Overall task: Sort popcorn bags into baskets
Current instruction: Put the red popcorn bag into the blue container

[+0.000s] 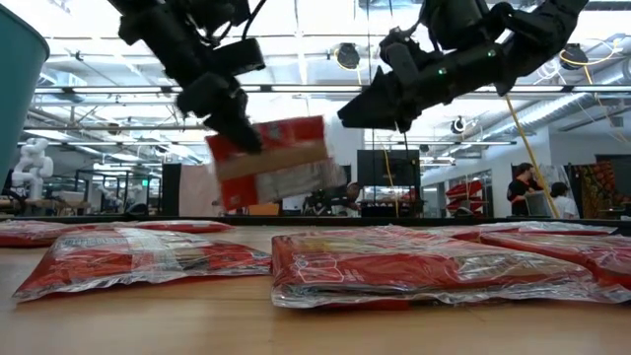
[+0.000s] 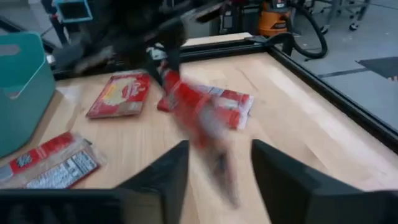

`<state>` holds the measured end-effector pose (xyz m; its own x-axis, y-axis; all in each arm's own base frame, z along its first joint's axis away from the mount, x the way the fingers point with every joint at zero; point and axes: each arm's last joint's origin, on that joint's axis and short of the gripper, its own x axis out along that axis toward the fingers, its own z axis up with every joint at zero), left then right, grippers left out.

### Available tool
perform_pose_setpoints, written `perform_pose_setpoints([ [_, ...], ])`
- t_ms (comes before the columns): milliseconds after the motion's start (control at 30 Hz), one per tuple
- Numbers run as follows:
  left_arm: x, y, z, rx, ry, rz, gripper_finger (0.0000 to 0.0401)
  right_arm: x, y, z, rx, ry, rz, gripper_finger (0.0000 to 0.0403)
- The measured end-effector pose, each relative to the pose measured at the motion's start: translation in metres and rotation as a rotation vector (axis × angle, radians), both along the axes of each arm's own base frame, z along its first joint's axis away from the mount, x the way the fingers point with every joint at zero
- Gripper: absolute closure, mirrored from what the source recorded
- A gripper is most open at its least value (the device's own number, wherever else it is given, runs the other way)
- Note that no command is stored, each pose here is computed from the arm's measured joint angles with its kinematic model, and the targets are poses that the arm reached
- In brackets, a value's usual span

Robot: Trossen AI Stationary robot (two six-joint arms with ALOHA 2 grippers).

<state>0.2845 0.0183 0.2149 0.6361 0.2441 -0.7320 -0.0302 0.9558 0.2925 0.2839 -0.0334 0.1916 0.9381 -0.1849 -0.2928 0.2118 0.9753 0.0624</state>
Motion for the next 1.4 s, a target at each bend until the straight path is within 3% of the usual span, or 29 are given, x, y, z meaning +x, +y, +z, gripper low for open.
perform_pose_setpoints([
  [200, 0.006, -0.019, -0.008, 0.079, 0.028, -0.081, 0.0382, 0.008, 0.012, -0.013, -0.047, 0.023, 0.064, 0.0142],
  [400, 0.013, -0.024, -0.018, 0.097, 0.042, -0.093, 0.0374, 0.014, 0.021, -0.026, -0.095, 0.042, 0.130, 0.0136],
  [667, 0.019, -0.025, -0.026, 0.110, 0.046, -0.109, 0.0378, 0.031, 0.022, -0.048, -0.141, 0.015, 0.203, 0.0219],
  [800, 0.019, -0.025, -0.027, 0.072, 0.042, -0.072, 0.0369, 0.039, 0.021, -0.055, -0.172, 0.024, 0.207, 0.0291],
  [933, 0.017, -0.024, -0.029, 0.013, 0.040, 0.001, 0.0328, 0.041, 0.021, -0.054, -0.229, 0.028, 0.224, 0.0376],
  [1000, 0.014, -0.024, -0.030, -0.018, 0.062, 0.046, 0.0303, 0.040, 0.021, -0.054, -0.238, 0.029, 0.226, 0.0388],
  [1100, 0.000, -0.023, -0.024, -0.076, 0.114, 0.120, 0.0268, 0.039, 0.021, -0.049, -0.243, 0.030, 0.224, 0.0374],
  [1200, -0.015, -0.026, -0.015, -0.116, 0.161, 0.154, 0.0246, 0.036, 0.026, -0.045, -0.358, 0.082, 0.230, 0.0372],
  [1400, -0.048, -0.034, 0.013, -0.128, 0.143, 0.255, 0.0236, 0.031, 0.054, -0.031, -0.759, 0.111, 0.332, 0.0393],
])
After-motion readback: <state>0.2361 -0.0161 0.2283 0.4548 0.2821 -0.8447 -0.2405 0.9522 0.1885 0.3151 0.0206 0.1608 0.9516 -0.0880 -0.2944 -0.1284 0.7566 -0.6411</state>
